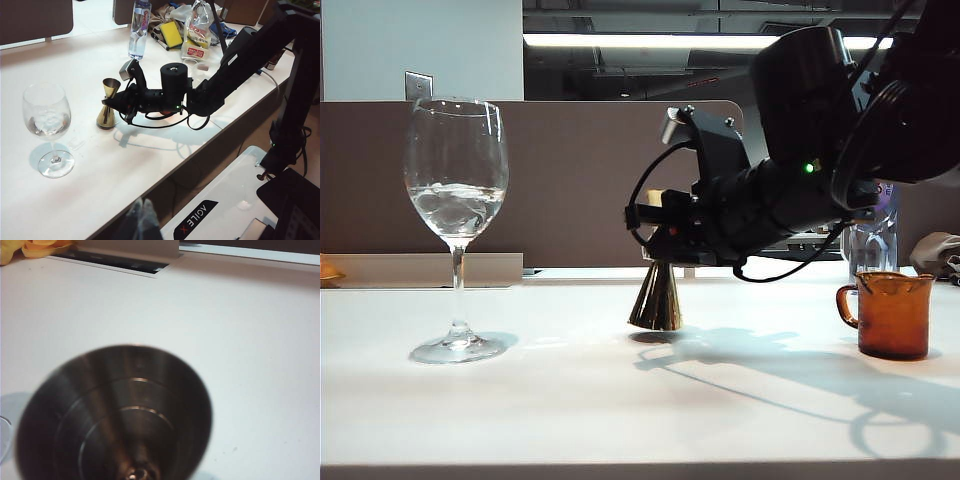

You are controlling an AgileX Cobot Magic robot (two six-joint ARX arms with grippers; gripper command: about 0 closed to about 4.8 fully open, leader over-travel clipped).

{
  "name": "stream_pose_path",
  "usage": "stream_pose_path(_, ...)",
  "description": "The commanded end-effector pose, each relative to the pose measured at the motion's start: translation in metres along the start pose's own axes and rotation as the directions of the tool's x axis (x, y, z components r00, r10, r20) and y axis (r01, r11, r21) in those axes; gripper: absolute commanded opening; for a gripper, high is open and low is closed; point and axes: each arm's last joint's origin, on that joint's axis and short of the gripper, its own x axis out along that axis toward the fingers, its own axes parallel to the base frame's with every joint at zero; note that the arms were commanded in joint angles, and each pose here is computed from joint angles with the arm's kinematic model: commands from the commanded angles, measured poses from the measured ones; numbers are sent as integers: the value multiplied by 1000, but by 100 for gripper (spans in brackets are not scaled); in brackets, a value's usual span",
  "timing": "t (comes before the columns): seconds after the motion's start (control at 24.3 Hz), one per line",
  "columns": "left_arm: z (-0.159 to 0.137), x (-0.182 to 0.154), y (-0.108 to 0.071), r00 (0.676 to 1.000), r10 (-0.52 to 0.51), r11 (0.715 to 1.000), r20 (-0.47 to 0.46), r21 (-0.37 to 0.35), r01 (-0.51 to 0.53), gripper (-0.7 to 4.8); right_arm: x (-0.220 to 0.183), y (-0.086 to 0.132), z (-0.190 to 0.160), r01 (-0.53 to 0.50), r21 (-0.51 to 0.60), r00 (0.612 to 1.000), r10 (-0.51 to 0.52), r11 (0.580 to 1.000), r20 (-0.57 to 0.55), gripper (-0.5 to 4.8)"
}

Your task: Pick up the small amber measuring cup and pour the water in it into the jigger, then pick up the jigger and pour the water in it into the wine glass.

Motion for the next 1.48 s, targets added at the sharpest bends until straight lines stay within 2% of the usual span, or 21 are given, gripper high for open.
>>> stream_pose_path(0.04,0,0,0,1000,-2,1000,1,4,2,-2,0,-1,-2,45,-23,998,-45,999,-35,-5)
stream_pose_path(0.54,0,0,0,1000,-2,1000,1,4,2,-2,-1,-2,-7,75,-87,993,-82,993,-82,-4)
stream_pose_path(0.62,0,0,0,1000,-2,1000,1,4,2,-2,-1,-2,-7,73,-87,993,-81,994,-81,29)
stream_pose_path(0.66,0,0,0,1000,-2,1000,1,4,2,-2,-1,-2,-6,74,-86,994,-80,994,-79,86)
stream_pose_path(0.78,0,0,0,1000,-2,1000,1,4,2,-2,-2,-1,-3,73,-87,994,-80,994,-72,148)
stream_pose_path(0.87,0,0,0,1000,-2,1000,1,4,2,-2,-3,-1,0,94,-88,993,-100,992,-63,225)
stream_pose_path(0.91,0,0,0,1000,-2,1000,1,4,2,-2,-4,-1,2,99,-88,993,-105,991,-61,284)
stream_pose_path(0.99,0,0,0,1000,-2,1000,1,4,2,-2,-7,0,4,98,-90,991,-105,991,-78,313)
stream_pose_path(1.19,0,0,0,1000,-2,1000,1,4,2,-2,-16,7,7,86,-94,984,-99,992,-148,339)
stream_pose_path(1.48,0,0,0,1000,-2,1000,1,4,2,-2,-56,18,7,107,-112,985,-121,988,-126,338)
